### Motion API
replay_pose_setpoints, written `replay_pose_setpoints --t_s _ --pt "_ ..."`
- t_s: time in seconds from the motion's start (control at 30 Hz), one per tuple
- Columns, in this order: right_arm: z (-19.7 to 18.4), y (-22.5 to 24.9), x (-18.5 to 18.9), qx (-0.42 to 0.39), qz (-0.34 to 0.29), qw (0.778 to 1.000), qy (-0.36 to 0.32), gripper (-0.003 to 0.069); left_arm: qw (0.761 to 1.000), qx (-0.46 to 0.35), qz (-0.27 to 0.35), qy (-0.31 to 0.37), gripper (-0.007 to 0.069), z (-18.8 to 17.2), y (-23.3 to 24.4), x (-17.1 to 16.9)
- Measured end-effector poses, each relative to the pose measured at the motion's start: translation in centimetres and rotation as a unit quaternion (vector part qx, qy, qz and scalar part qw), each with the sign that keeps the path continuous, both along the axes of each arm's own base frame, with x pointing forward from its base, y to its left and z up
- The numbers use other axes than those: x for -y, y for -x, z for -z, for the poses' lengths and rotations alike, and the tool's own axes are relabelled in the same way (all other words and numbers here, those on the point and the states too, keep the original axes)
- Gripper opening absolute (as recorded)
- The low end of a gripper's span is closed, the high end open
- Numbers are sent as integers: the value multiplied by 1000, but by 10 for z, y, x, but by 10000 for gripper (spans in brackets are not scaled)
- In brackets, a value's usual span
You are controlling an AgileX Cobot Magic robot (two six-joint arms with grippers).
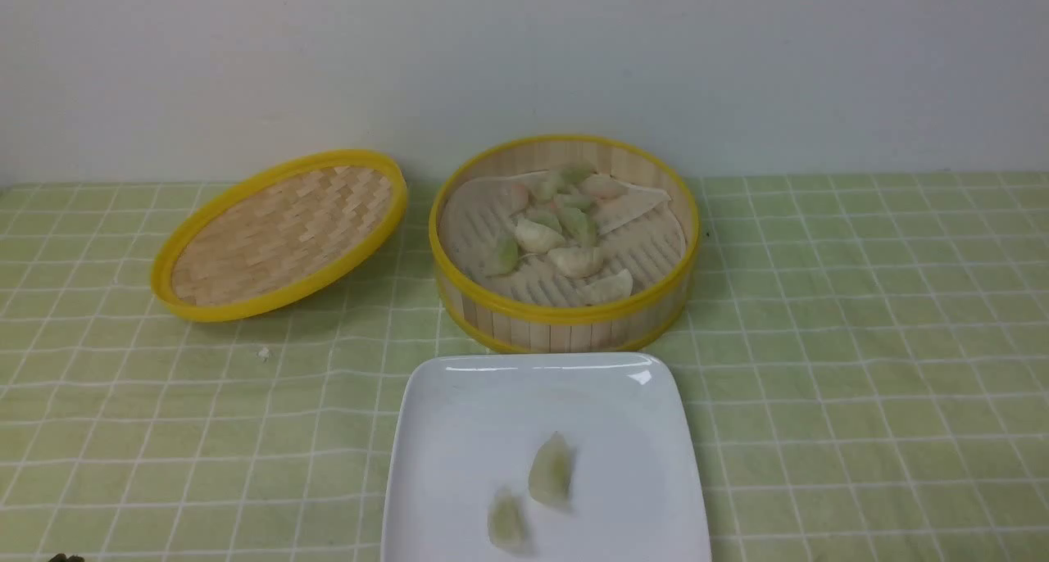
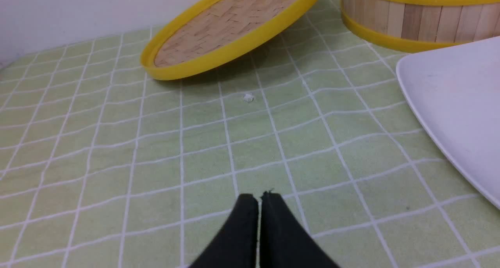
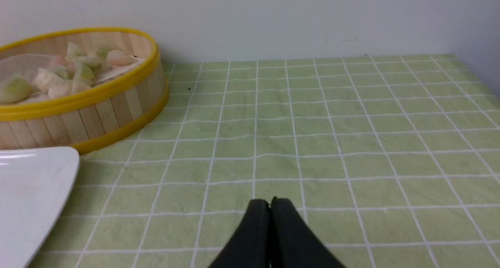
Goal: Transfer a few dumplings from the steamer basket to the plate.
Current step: Use the left arm to grab a dumpling from the steamer
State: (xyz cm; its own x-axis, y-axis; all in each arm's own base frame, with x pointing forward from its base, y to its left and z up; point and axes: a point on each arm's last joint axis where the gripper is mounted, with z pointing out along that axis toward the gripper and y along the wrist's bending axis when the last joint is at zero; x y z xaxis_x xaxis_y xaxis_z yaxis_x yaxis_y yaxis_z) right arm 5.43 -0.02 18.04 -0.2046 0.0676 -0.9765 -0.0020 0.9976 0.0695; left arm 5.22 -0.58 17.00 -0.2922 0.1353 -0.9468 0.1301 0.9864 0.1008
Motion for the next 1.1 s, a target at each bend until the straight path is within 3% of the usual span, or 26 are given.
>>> replay_pose_setpoints --t_s 0.87,0.93,1.0,1.1 --pt "0 0 0 0 0 1000 0 -10 1000 4 2 -21 -6 0 0 -1" --pt "0 0 0 0 0 1000 0 -10 1000 23 15 14 -6 -5 -2 0" --pt "0 0 0 0 0 1000 0 -10 993 67 -12 96 -6 -13 -3 2" --pt "0 0 0 0 0 1000 -4 -10 965 143 -31 218 -6 -30 -4 0"
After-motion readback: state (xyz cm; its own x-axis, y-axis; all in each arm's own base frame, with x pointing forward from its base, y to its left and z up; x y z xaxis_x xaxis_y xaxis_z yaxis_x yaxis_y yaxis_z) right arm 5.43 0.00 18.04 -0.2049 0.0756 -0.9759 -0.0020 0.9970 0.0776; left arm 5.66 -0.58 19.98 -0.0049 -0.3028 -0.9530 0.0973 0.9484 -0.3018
